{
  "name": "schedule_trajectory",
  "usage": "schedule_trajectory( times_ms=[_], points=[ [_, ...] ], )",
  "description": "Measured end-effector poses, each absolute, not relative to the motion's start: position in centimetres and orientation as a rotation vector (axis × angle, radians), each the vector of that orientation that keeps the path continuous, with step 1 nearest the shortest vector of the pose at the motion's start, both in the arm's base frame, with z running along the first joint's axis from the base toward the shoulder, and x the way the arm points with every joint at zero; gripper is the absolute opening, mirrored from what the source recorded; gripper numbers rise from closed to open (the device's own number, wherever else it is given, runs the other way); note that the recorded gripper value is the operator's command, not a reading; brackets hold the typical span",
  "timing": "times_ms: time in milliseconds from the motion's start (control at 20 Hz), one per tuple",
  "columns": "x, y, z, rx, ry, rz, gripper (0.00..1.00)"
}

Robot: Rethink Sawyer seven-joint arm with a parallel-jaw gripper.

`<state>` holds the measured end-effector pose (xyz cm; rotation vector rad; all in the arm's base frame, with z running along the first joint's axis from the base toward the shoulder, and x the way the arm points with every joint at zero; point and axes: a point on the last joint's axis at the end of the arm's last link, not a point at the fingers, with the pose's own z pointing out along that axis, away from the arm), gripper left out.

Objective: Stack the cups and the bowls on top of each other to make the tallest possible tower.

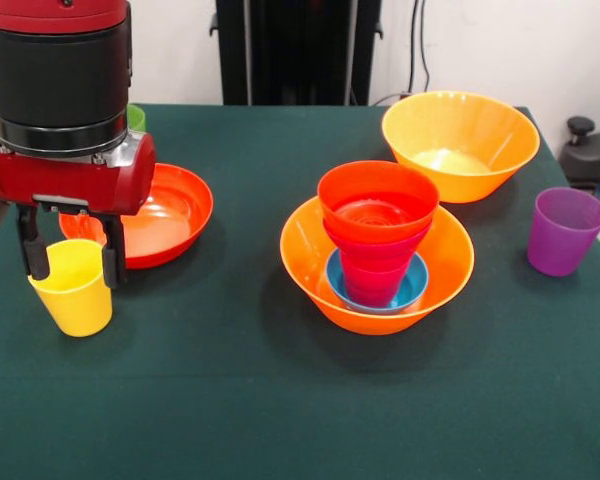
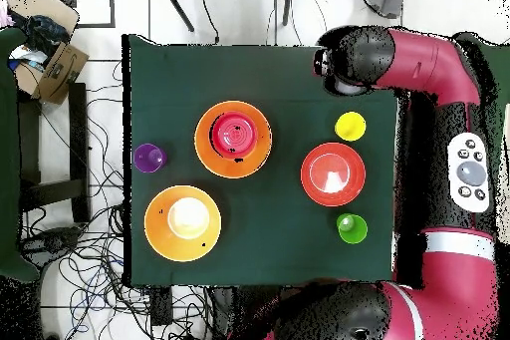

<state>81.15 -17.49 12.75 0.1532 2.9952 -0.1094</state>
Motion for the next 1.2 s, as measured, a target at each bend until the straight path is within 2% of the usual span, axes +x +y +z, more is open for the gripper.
schedule_trajectory(
  times_ms=[450, 1200],
  points=[
    [80.6, -16.6, 12.5, 0.173, 3.028, -0.048, 1.00],
    [76.8, -13.8, 9.1, 0.118, 3.137, 0.008, 1.00]
  ],
)
